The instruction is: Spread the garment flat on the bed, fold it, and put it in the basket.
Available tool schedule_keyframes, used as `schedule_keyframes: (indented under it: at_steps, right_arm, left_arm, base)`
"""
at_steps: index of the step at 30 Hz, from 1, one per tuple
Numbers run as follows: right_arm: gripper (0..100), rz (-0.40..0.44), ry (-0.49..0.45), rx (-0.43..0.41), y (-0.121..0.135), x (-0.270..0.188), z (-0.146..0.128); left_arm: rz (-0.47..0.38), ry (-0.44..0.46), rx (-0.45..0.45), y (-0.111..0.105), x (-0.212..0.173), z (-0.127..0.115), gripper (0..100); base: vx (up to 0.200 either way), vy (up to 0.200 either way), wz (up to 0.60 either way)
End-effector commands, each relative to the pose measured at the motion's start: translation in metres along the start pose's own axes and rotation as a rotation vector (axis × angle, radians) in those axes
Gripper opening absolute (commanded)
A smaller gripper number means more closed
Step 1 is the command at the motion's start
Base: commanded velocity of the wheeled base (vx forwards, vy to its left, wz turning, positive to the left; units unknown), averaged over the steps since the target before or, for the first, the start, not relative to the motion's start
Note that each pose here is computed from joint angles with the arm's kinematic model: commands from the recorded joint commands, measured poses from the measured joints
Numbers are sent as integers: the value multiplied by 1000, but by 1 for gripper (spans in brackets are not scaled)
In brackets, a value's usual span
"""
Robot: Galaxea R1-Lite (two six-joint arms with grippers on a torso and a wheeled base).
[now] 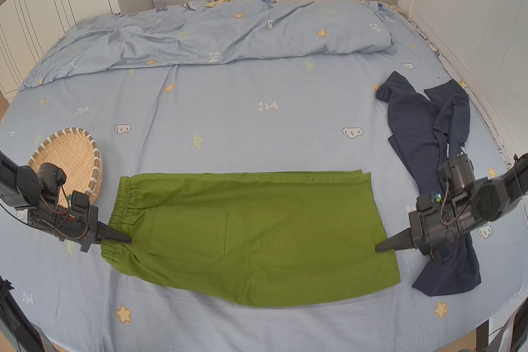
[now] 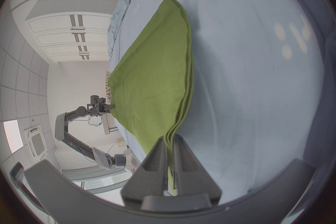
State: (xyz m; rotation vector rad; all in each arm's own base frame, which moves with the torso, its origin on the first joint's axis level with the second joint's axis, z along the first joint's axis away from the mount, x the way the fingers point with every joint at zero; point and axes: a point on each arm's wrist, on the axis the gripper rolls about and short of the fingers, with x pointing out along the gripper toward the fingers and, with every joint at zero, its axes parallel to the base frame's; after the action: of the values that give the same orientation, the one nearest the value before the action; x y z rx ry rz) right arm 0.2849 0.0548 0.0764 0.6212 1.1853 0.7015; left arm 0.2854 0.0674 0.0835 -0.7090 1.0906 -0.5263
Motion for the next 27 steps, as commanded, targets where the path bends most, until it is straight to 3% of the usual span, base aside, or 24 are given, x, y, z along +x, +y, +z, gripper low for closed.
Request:
schedule_keyframes:
  at_steps: [1,11,12,18,22,27]
  right_arm:
    - [0,7,48,-24,-1,8,-40]
    - [0,8,51,-25,-14,18,-51]
    - [100,8,51,-26,-14,18,-51]
    - [100,8,15,-40,-16,15,-47]
    - [100,-15,-119,-94,-16,-2,-35]
    - [100,-21,-291,-210,18,-40,-27]
  left_arm:
    - [17,19,-52,12,-10,-33,0]
    - [20,26,-65,14,-9,-38,0]
    - [20,25,-63,13,-9,-38,0]
    - [19,23,-53,11,-9,-36,0]
    - [24,-9,-18,-2,-19,-35,0]
    - [99,-52,33,-37,-46,-32,0]
  base:
    - [0,0,0]
    - [0,0,0]
    - [0,0,0]
    - [0,0,0]
    - [0,0,0]
    - [0,0,0]
